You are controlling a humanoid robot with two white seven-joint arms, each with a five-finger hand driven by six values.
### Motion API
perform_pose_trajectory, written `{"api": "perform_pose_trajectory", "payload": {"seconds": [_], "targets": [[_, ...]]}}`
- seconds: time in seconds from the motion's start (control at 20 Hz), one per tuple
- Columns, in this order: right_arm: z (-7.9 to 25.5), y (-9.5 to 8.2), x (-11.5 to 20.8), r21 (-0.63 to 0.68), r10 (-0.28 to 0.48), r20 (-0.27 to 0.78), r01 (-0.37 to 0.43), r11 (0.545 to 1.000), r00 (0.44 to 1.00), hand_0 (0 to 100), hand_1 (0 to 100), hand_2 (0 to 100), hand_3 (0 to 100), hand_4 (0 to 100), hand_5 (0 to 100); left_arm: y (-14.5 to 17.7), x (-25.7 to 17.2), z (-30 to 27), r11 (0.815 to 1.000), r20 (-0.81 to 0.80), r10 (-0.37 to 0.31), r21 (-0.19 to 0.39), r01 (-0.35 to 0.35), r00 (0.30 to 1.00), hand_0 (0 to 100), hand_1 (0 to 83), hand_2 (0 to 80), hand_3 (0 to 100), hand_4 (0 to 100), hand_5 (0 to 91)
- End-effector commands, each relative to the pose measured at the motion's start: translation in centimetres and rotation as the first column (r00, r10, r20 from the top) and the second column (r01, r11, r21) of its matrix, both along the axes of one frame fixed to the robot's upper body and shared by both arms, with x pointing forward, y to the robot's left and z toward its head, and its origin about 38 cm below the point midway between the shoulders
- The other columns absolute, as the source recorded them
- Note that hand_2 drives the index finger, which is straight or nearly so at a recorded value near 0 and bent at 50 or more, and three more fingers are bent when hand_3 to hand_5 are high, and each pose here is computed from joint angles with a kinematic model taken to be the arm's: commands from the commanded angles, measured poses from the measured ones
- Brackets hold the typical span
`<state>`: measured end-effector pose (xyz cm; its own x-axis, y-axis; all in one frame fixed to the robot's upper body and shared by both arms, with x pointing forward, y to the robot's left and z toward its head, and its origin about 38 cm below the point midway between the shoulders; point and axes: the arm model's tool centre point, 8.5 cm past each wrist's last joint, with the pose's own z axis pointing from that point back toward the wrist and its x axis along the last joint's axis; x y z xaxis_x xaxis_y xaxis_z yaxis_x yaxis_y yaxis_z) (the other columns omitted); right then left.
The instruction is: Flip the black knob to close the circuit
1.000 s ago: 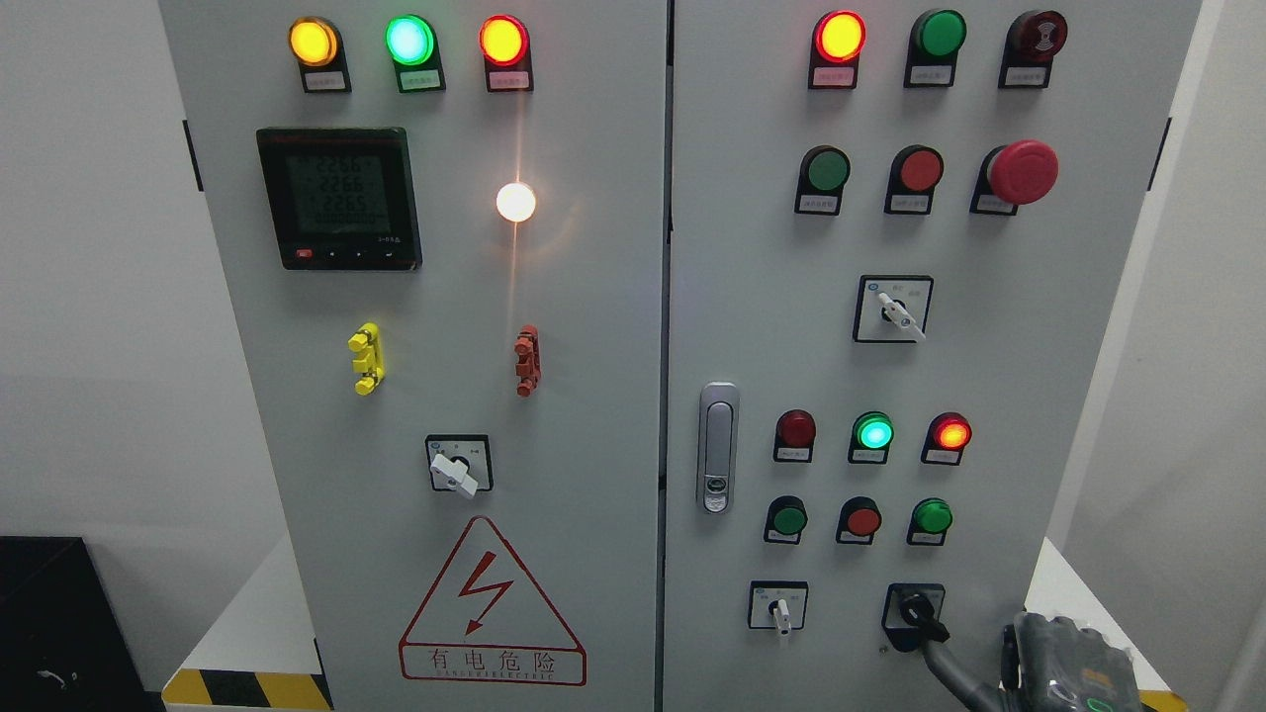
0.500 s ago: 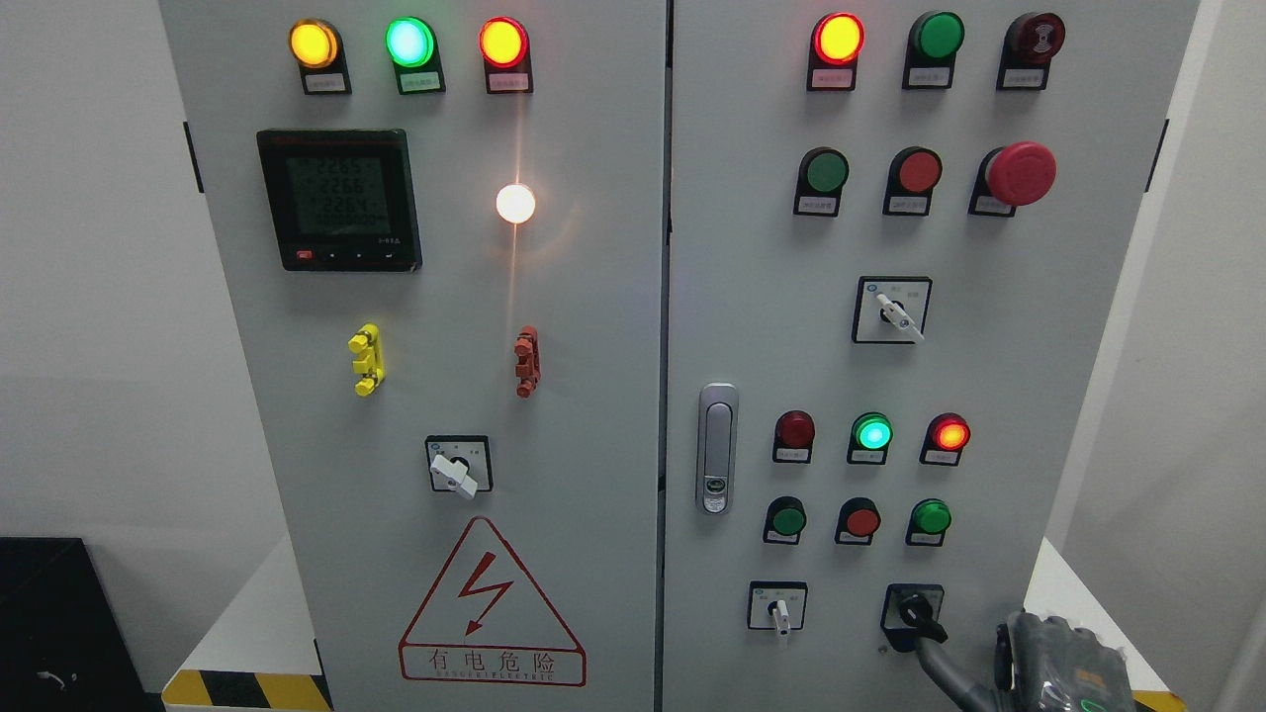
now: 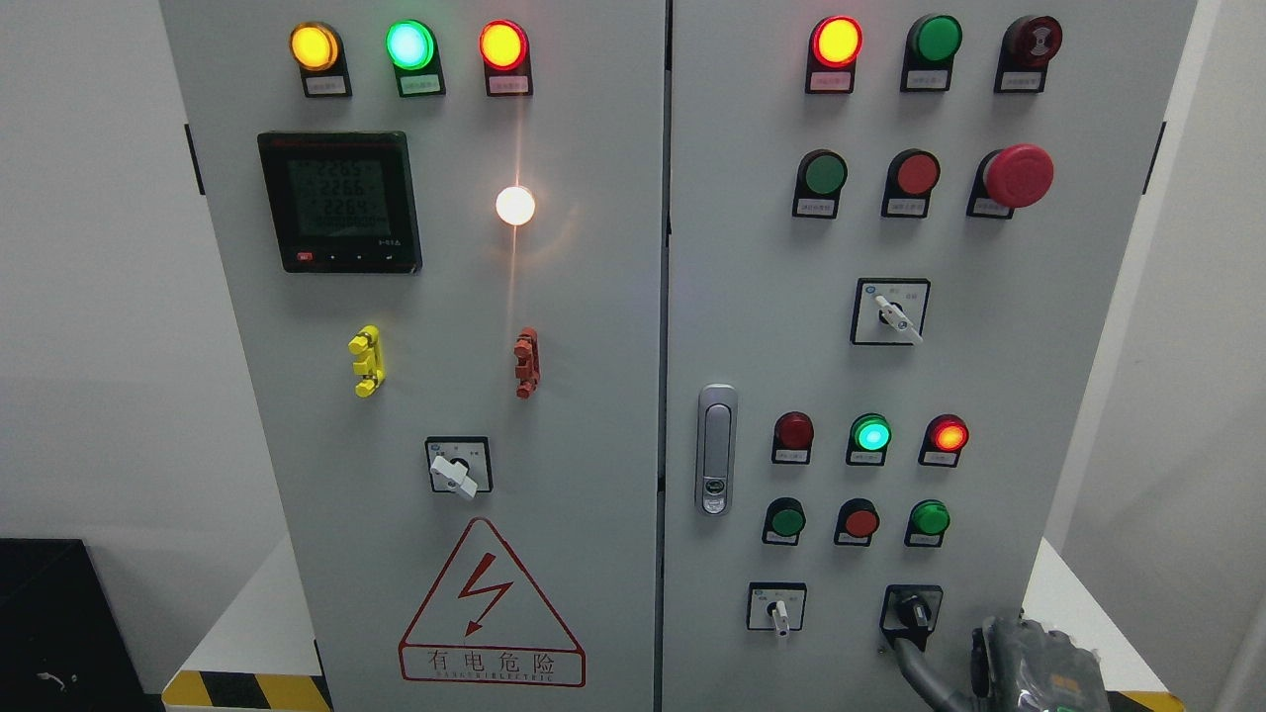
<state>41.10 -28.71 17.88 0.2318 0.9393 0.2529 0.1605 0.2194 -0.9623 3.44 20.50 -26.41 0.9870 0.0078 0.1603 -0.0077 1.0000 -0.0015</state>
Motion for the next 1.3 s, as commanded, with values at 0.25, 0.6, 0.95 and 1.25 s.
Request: {"api": "perform_pose_trajectory", "payload": {"seconds": [0.25, 0.6, 0.95, 1.25], "targets": [[0.9, 4.0, -1.5, 0.013, 0.113, 0.047, -0.113, 0.993, 0.993, 0, 0, 92, 100, 97, 97, 0.0, -0.4, 0.0, 1.000, -0.006, 0.000, 0.000, 0.000, 1.000, 12, 55.6, 0.0, 0, 0, 0.0], [0.8, 4.9, -2.7, 0.050, 0.142, 0.083, -0.146, 0.988, 0.986, 0, 0, 92, 100, 98, 97, 0.0, -0.4, 0.0, 1.000, -0.006, 0.000, 0.000, 0.000, 1.000, 12, 55.6, 0.0, 0, 0, 0.0], [1.5, 4.3, -4.1, 0.147, 0.133, 0.188, -0.162, 0.976, 0.973, 0, 0, 91, 100, 97, 98, 0.0, -0.4, 0.0, 1.000, -0.006, 0.000, 0.000, 0.000, 1.000, 12, 55.6, 0.0, 0, 0, 0.0], [1.1, 3.7, -8.1, 0.379, 0.125, 0.298, -0.237, 0.895, 0.946, 0, 1, 80, 100, 92, 91, 0.0, -0.4, 0.0, 1.000, -0.006, 0.000, 0.000, 0.000, 1.000, 12, 55.6, 0.0, 0, 0, 0.0]]}}
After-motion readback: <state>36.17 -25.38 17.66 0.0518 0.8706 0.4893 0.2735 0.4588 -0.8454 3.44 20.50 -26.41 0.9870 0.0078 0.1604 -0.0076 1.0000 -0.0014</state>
